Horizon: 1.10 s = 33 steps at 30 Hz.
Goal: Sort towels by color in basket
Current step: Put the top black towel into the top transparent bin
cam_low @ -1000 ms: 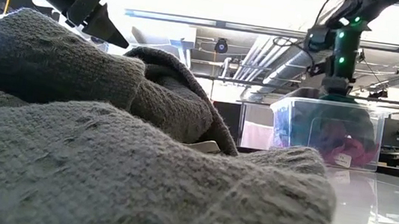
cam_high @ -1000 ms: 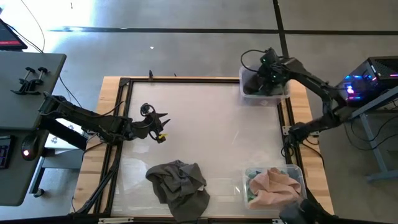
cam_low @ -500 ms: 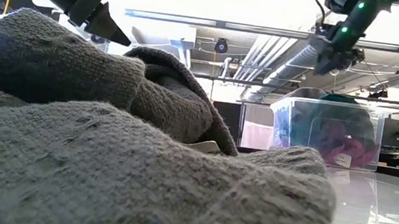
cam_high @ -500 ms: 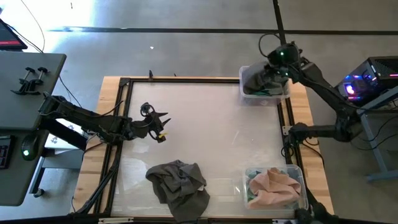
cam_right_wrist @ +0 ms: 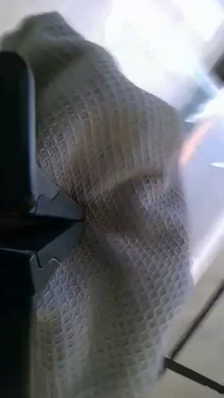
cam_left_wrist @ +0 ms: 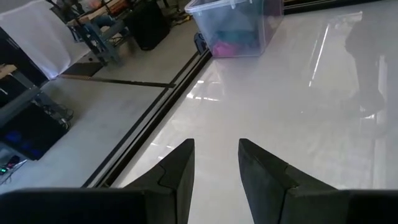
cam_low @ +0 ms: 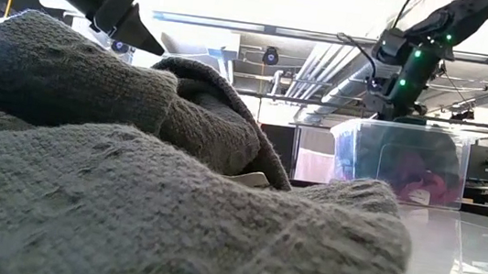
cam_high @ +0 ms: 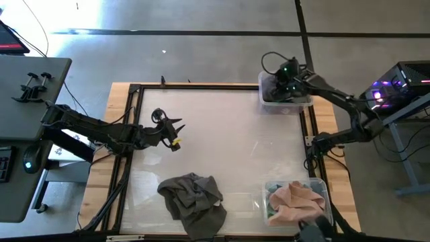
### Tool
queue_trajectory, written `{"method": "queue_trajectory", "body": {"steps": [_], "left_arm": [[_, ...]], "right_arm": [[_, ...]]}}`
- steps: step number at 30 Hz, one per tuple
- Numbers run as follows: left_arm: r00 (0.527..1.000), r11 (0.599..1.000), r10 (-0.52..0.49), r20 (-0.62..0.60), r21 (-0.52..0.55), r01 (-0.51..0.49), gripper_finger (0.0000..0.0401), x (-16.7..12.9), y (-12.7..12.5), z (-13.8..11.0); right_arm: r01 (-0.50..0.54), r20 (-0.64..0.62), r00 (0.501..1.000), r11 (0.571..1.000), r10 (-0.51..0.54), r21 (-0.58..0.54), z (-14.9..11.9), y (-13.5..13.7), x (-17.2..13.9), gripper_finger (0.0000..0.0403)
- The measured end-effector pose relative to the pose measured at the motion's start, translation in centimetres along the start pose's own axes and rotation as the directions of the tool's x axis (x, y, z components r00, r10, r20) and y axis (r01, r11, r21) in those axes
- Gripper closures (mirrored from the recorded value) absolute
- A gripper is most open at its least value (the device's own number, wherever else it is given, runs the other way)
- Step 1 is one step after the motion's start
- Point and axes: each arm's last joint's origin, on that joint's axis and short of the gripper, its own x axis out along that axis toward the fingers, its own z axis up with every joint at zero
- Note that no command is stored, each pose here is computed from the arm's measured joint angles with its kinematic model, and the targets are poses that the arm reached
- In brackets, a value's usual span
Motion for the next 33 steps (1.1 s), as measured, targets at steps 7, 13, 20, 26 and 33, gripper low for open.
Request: {"method": "queue_trajectory", "body": {"steps": [7,13,20,26,33], "left_arm": [[1.000,1.000,0.001,-0.002,-0.002,-0.001,0.0290,0.0,0.0,0.0],[1.000,1.000,0.001,-0.002,-0.007,-0.001,0.0290,0.0,0.0,0.0],[1.000,1.000,0.000,-0.004,0.002,0.000,0.0291,0.0,0.0,0.0],[1.000,1.000,0.000,-0.004,0.002,0.000,0.0291,0.0,0.0,0.0],[1.000,1.000,0.000,0.002,-0.013,0.000,0.0291,0.0,0.0,0.0]], "right_arm": [[-0.015,-0.100,0.995,0.999,0.018,0.034,-2.1,0.0,1.0,0.0400],[-0.037,-0.123,0.991,0.998,0.042,0.048,-2.7,0.0,1.3,0.0398],[-0.023,-0.093,0.995,1.000,0.024,0.013,-1.5,0.0,-1.1,0.0398],[0.044,0.079,0.996,0.999,-0.044,0.001,-0.3,0.4,-6.1,0.0398],[-0.082,0.411,0.904,0.992,0.115,-0.097,-0.9,4.5,-10.5,0.0398]]}}
